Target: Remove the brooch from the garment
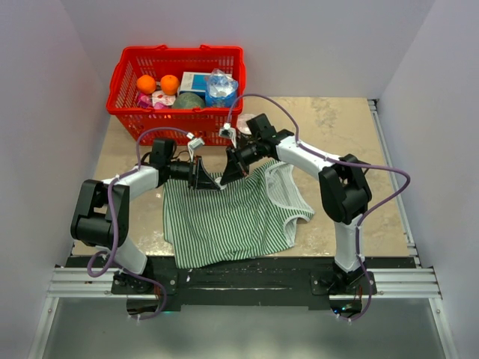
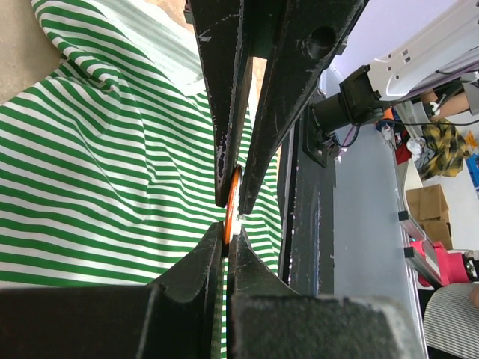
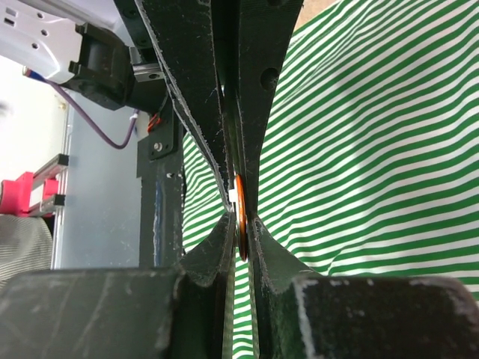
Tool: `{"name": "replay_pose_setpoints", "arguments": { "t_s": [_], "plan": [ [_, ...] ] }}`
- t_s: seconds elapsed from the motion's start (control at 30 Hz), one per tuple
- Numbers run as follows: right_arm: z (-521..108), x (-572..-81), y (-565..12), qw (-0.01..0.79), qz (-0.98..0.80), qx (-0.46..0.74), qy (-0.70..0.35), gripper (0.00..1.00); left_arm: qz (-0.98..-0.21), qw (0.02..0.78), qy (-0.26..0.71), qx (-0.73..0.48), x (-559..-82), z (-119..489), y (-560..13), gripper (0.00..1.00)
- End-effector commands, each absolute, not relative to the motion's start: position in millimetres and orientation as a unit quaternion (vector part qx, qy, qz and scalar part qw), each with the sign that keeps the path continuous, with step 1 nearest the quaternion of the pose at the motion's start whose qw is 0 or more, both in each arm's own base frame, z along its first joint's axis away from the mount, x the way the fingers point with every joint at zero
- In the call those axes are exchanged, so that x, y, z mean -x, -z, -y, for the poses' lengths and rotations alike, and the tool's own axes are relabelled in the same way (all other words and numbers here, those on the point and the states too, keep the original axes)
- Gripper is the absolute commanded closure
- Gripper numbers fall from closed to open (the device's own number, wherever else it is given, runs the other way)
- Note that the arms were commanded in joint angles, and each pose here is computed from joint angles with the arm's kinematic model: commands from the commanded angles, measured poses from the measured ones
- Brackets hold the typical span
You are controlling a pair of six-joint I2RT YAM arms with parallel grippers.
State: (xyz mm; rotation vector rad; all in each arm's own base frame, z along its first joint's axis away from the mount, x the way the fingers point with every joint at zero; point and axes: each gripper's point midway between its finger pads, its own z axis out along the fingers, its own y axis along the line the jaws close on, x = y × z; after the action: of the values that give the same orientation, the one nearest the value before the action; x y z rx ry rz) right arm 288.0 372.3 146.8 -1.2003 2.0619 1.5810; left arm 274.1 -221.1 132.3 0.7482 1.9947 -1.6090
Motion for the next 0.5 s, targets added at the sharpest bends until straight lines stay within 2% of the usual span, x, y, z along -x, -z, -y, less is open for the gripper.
{"name": "replay_pose_setpoints", "arguments": {
  "t_s": [0.0,0.47],
  "plan": [
    [-375.1,-304.4,-151.3,0.176,-0.726,0.423,-0.513,0.98,-0.706,0.25,0.594,-0.294,-278.1,225.2,-149.8,1.0],
    [-378.6,-337.9,-177.7,0.228,-0.772,0.349,-0.48,1.0,-0.708,0.244,0.596,-0.29,-274.6,224.7,-147.1,1.0]
  ]
}}
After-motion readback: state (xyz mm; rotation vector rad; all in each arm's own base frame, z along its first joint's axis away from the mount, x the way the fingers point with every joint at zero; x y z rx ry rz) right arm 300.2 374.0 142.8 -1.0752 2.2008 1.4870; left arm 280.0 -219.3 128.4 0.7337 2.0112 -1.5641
